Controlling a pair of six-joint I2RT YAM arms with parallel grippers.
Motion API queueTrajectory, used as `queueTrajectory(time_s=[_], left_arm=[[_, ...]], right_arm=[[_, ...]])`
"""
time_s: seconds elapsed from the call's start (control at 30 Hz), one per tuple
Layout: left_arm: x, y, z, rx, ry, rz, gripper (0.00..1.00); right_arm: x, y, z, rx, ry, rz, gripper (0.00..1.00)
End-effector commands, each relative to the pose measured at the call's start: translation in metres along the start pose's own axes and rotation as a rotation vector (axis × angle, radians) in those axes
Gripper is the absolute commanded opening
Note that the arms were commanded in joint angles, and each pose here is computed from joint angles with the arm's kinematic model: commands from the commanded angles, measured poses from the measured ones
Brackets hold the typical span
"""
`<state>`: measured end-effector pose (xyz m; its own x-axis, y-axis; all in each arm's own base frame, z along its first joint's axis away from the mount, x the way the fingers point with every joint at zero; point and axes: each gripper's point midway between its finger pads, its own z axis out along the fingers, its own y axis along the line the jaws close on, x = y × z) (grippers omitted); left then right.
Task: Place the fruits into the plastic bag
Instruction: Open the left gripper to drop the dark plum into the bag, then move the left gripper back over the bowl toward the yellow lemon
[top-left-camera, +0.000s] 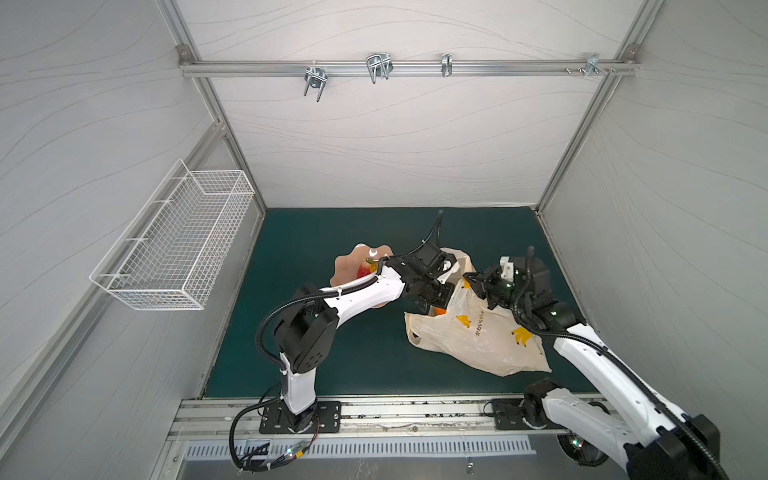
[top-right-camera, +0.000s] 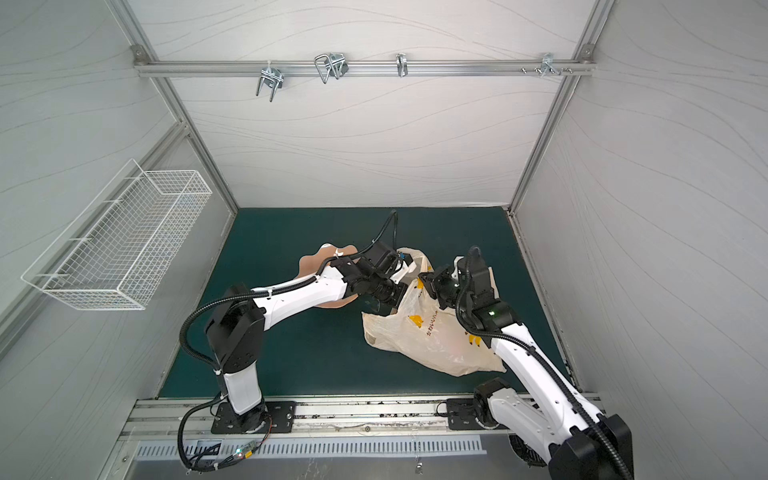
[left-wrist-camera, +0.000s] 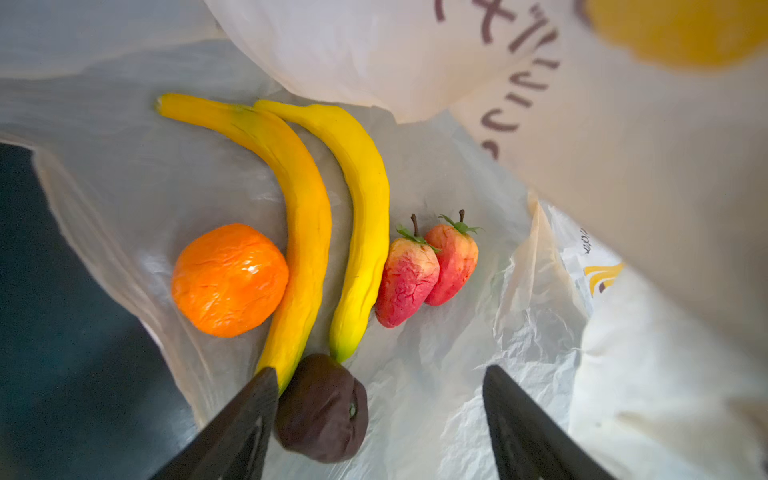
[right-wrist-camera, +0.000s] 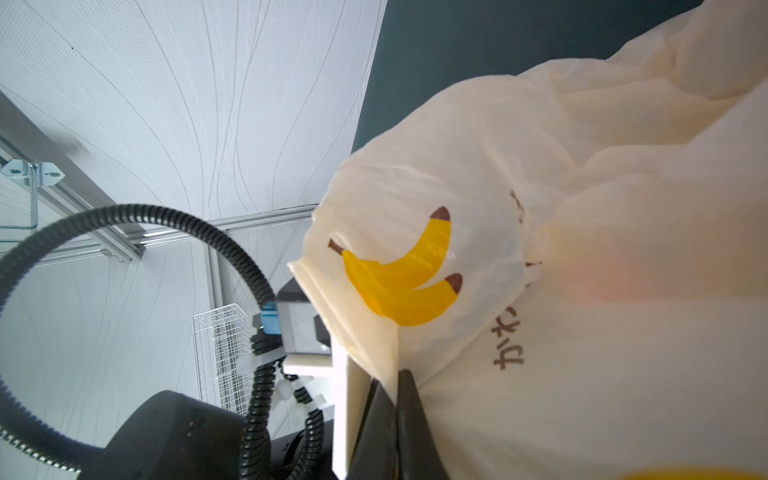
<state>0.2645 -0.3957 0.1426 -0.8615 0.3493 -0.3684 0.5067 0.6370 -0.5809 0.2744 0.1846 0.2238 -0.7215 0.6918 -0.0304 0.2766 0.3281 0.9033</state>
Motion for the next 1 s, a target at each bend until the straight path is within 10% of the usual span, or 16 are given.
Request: queueTrajectory(time_s=[0.0,0.97], left_arm=[[-0.003,0.011,-0.016,-0.043,-0.038,-0.023,0.79],[0.017,0.13,-0.132,-0.483,-0.195,-0.223,0.79]], right_arm=[[0.002,0.001,-0.001,-0.009,0.0,0.012,0.0],[0.003,-0.005,-0.007,0.006,-0.01,0.014,0.0]])
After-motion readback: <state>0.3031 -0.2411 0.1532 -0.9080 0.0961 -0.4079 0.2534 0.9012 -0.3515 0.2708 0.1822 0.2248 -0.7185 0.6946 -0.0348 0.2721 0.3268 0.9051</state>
